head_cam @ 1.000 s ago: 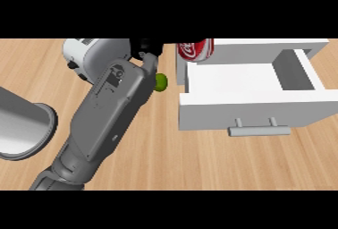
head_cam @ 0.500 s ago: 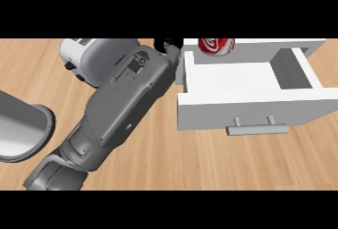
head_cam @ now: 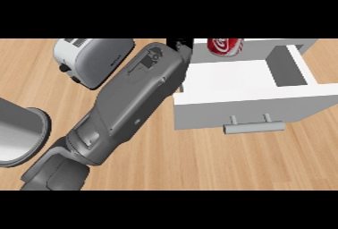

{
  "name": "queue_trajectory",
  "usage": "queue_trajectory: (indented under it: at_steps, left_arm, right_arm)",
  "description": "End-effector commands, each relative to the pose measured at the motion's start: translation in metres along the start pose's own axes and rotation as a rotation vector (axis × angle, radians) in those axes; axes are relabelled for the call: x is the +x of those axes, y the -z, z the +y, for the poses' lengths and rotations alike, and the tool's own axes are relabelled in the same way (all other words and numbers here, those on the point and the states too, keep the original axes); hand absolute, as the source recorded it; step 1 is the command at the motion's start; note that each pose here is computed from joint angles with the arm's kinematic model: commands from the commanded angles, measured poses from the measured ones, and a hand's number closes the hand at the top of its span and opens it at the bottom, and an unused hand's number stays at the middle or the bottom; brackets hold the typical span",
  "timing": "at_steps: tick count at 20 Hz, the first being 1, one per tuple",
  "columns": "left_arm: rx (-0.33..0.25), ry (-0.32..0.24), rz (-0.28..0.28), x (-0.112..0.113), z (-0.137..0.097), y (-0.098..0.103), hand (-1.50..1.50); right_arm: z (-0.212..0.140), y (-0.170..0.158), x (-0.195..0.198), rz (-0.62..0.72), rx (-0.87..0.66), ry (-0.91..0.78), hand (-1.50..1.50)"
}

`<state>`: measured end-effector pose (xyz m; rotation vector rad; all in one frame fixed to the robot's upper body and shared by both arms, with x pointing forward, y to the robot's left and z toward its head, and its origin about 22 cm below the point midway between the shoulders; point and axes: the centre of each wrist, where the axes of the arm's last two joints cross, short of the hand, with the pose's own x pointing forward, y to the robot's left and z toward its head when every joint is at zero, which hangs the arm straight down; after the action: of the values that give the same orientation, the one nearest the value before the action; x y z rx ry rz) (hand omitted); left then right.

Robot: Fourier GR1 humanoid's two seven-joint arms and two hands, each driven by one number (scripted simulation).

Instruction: Pick up the can, place it into the drawer and close the drawer

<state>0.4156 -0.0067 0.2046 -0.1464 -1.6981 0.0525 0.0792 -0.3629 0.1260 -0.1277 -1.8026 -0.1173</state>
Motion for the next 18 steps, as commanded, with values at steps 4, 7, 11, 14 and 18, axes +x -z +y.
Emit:
queue_trajectory:
  at_steps: [4,7,11,14,18]
  left_arm:
    - [0.017,0.042,0.013,0.002,-0.013,0.002,1.50]
    - [0.022,0.037,0.053,-0.015,-0.006,0.000,1.50]
    - [0.043,0.098,0.028,-0.027,-0.005,-0.002,1.50]
    - [0.065,0.111,0.043,-0.030,-0.003,0.000,-1.50]
    - [0.123,0.110,0.059,-0.034,0.000,0.002,-1.50]
  right_arm:
    - [0.006,0.003,0.006,-0.013,0.003,0.006,-1.50]
    - [0.012,0.003,-0.002,-0.009,-0.009,0.011,-1.50]
    - [0.017,0.010,0.010,-0.013,0.003,0.001,-1.50]
    - [0.010,0.011,0.004,-0.017,0.005,-0.008,-1.50]
    - [0.011,0.007,0.000,-0.012,0.030,0.017,-1.50]
